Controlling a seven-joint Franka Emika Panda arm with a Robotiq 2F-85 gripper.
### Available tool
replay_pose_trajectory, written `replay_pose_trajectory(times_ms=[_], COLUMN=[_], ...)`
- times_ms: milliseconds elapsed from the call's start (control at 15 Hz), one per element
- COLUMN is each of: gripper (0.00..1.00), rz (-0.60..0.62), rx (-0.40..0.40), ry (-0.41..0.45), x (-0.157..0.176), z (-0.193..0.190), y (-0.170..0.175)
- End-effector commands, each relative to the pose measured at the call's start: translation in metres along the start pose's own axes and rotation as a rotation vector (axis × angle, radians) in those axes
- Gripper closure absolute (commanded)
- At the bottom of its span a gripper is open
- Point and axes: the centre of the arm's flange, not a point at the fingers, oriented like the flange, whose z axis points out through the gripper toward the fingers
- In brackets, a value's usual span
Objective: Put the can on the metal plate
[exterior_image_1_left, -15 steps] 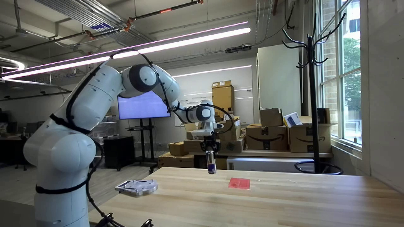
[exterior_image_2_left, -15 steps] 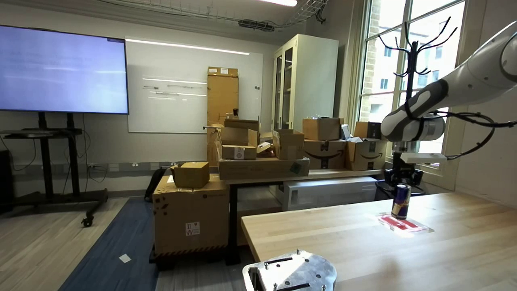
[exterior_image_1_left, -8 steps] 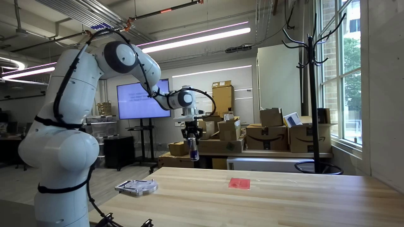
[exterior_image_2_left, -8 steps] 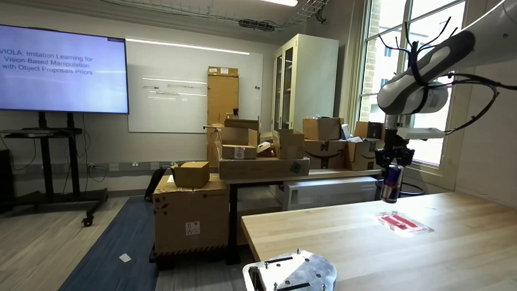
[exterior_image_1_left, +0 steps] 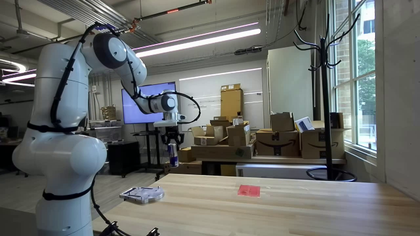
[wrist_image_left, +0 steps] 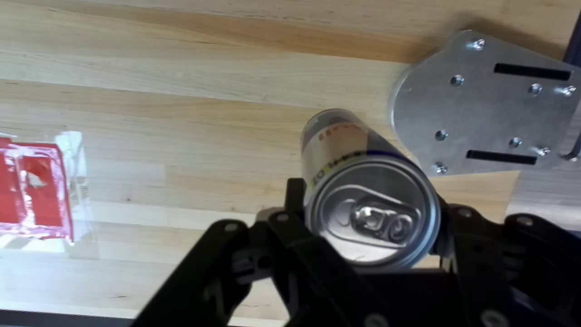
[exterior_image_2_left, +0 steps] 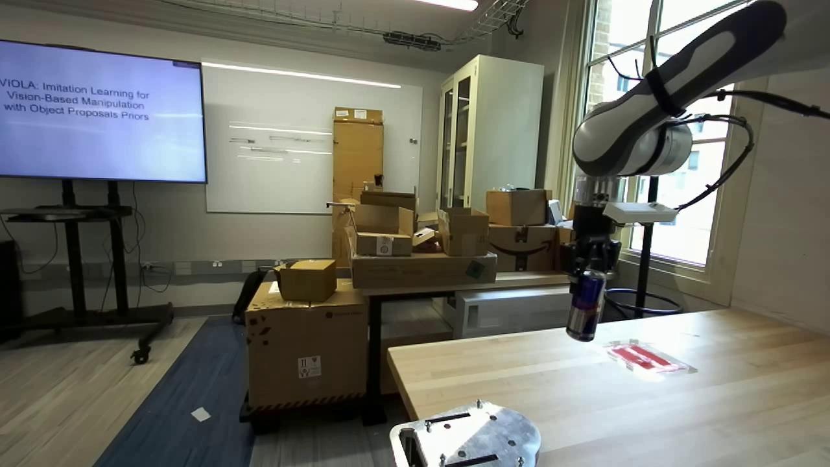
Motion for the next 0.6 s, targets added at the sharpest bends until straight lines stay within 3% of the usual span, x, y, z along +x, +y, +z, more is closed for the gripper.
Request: replay_pose_trajectory(times_ms=[0,267,533], gripper=[0.67,0.67,0.67], rz=[-0.126,-0.255,-0.357], rx=[-0.005,-0.008,-0.047], ry=[0.009,0.003,0.008], x=[-0.008,-0.009,-0.007], z=[0.009,0.026,0.045], y=[-0.066,-0.139,-0.189])
